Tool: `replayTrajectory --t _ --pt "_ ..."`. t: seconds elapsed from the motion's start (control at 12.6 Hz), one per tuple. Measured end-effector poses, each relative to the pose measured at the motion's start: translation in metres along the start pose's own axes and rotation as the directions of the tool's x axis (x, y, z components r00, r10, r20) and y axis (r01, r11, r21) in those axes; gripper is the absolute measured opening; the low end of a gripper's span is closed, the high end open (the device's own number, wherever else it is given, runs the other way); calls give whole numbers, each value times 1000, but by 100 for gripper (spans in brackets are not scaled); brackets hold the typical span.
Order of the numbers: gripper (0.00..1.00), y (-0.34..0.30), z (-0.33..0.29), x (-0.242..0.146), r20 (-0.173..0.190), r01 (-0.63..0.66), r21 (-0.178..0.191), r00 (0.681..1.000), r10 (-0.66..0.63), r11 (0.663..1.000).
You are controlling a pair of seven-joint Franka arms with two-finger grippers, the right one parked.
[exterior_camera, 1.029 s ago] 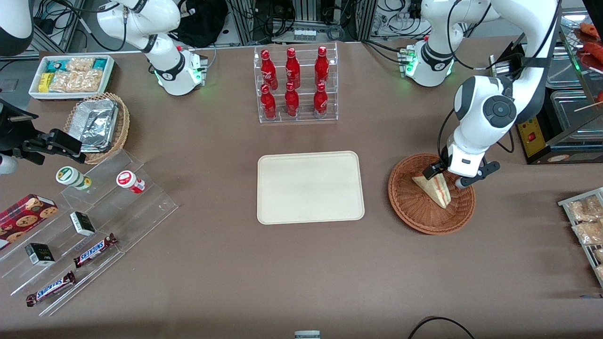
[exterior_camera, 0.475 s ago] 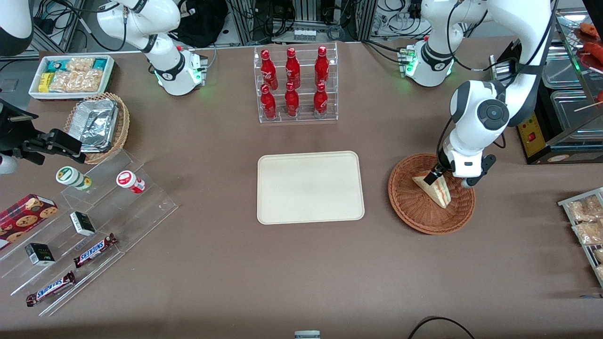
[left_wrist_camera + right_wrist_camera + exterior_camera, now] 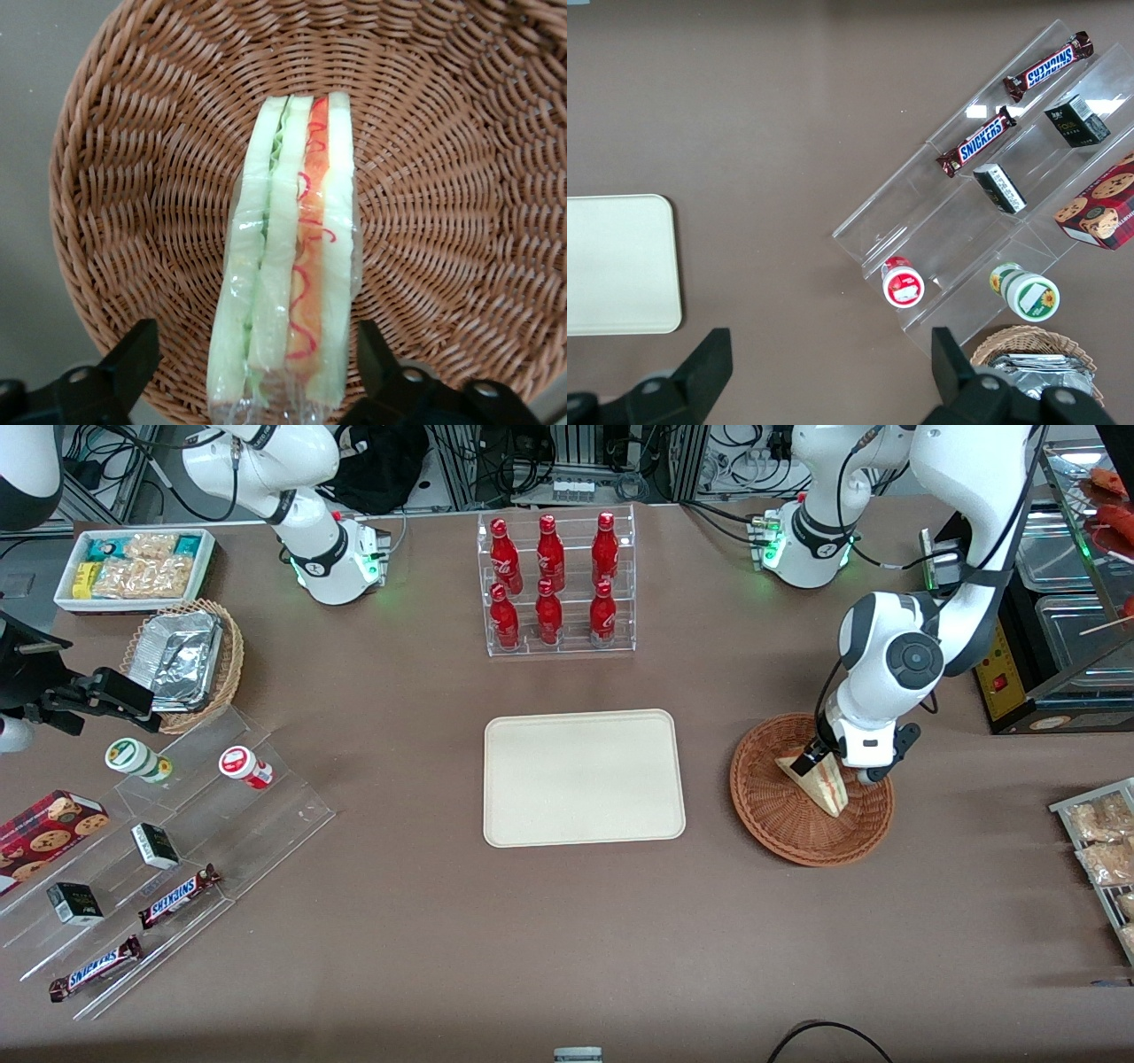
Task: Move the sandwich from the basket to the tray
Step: 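Close the left gripper on the wrapped sandwich, then lift the sandwich and carry it with the left gripper over the cream tray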
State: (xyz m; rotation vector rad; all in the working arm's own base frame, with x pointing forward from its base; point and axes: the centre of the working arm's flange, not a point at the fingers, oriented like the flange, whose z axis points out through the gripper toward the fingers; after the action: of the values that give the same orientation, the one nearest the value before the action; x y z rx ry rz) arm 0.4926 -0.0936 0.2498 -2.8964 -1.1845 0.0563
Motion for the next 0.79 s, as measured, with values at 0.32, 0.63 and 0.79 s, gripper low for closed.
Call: replayTrajectory --t 0.32,0.63,0.79 --pt "62 2 -2 2 -6 0 -9 1000 0 1000" --pt "22 14 -18 10 -26 0 -37 1000 -1 999" --pt "19 23 -35 17 -8 1 -8 1000 -1 1000"
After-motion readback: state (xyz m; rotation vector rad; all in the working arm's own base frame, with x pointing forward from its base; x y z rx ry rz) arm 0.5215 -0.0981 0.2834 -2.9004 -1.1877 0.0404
